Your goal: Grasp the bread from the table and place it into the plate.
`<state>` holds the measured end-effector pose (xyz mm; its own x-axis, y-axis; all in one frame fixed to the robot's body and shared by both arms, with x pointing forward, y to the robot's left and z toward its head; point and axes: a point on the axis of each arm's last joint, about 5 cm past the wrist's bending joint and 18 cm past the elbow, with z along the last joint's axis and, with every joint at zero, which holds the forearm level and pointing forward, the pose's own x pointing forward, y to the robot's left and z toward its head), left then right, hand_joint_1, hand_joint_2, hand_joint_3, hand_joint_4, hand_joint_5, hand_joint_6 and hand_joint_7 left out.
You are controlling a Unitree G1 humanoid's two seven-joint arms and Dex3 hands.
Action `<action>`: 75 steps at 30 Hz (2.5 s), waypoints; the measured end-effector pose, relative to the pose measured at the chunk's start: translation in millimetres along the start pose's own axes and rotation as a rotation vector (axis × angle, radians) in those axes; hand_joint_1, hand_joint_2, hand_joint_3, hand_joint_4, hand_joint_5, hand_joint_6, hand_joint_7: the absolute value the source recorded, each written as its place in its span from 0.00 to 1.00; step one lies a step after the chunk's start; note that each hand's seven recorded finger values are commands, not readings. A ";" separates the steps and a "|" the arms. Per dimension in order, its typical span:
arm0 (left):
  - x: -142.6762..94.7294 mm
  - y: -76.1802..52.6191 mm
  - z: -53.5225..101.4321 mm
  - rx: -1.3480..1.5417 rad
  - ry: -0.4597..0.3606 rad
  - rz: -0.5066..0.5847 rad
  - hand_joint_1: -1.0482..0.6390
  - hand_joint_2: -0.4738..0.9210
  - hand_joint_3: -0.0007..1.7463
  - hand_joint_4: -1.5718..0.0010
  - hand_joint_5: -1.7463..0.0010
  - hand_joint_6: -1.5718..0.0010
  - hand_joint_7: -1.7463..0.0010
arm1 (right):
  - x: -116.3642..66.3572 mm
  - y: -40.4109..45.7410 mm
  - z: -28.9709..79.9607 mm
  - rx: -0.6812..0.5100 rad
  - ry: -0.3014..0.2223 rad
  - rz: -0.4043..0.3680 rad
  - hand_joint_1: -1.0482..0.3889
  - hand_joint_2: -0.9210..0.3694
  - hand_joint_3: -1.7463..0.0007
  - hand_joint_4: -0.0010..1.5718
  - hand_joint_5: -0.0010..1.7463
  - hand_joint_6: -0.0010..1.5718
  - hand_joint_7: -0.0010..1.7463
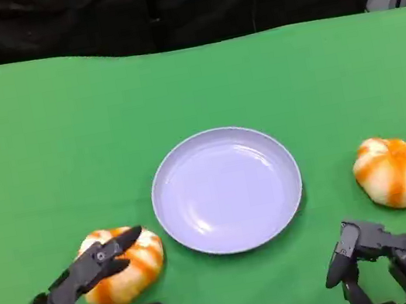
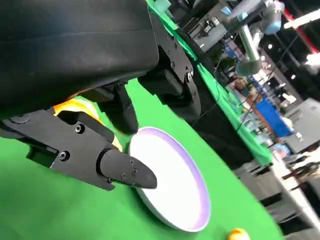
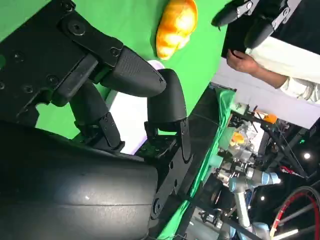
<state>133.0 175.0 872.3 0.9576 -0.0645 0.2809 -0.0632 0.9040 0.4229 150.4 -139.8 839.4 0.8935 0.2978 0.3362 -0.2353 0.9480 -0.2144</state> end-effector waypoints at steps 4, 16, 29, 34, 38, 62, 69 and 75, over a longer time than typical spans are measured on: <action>0.5 0.5 1.4 0.006 0.007 0.005 0.39 0.97 0.00 0.71 0.70 0.67 0.99 | 0.0 0.0 0.0 0.000 0.000 0.000 0.38 0.45 0.15 0.50 1.00 0.47 0.90; 18.8 8.7 17.6 0.544 0.021 -0.150 0.29 0.95 0.00 0.80 0.76 0.76 1.00 | 0.1 0.8 0.1 0.000 0.000 0.001 0.38 0.44 0.14 0.49 1.00 0.46 0.90; 27.8 4.9 26.5 0.747 0.065 -0.201 0.27 0.96 0.00 0.82 0.79 0.80 1.00 | 0.4 0.6 0.6 -0.002 -0.003 -0.001 0.38 0.44 0.14 0.50 1.00 0.46 0.90; 35.7 2.0 29.1 0.872 0.070 -0.251 0.27 0.96 0.00 0.80 0.80 0.79 1.00 | 0.5 0.5 0.9 -0.002 -0.003 -0.001 0.37 0.43 0.15 0.50 1.00 0.46 0.90; 40.6 -1.5 31.2 0.907 0.064 -0.262 0.27 0.96 0.00 0.79 0.81 0.78 0.99 | 0.9 0.4 1.1 -0.002 -0.001 -0.002 0.37 0.43 0.16 0.49 1.00 0.46 0.90; 65.1 -31.0 3.5 1.021 0.218 -0.453 0.26 0.97 0.00 0.73 0.88 0.77 1.00 | 0.4 0.3 1.5 -0.001 -0.001 -0.003 0.38 0.43 0.15 0.49 1.00 0.45 0.89; 68.9 -35.9 -9.2 1.001 0.241 -0.473 0.31 0.98 0.00 0.72 0.91 0.77 1.00 | 0.2 0.2 1.9 -0.002 -0.002 -0.003 0.39 0.43 0.15 0.48 1.00 0.45 0.89; 66.3 -35.9 -19.6 0.935 0.145 -0.379 0.51 1.00 0.05 0.42 0.53 0.37 0.96 | 0.2 0.2 2.0 -0.002 -0.002 -0.003 0.39 0.43 0.15 0.49 1.00 0.45 0.90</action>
<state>204.2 146.5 858.9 0.9811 -0.1701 -0.0923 0.1165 0.1383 0.9835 149.8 -139.4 841.2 0.8934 0.2948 0.3391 -0.2313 0.9487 -0.2155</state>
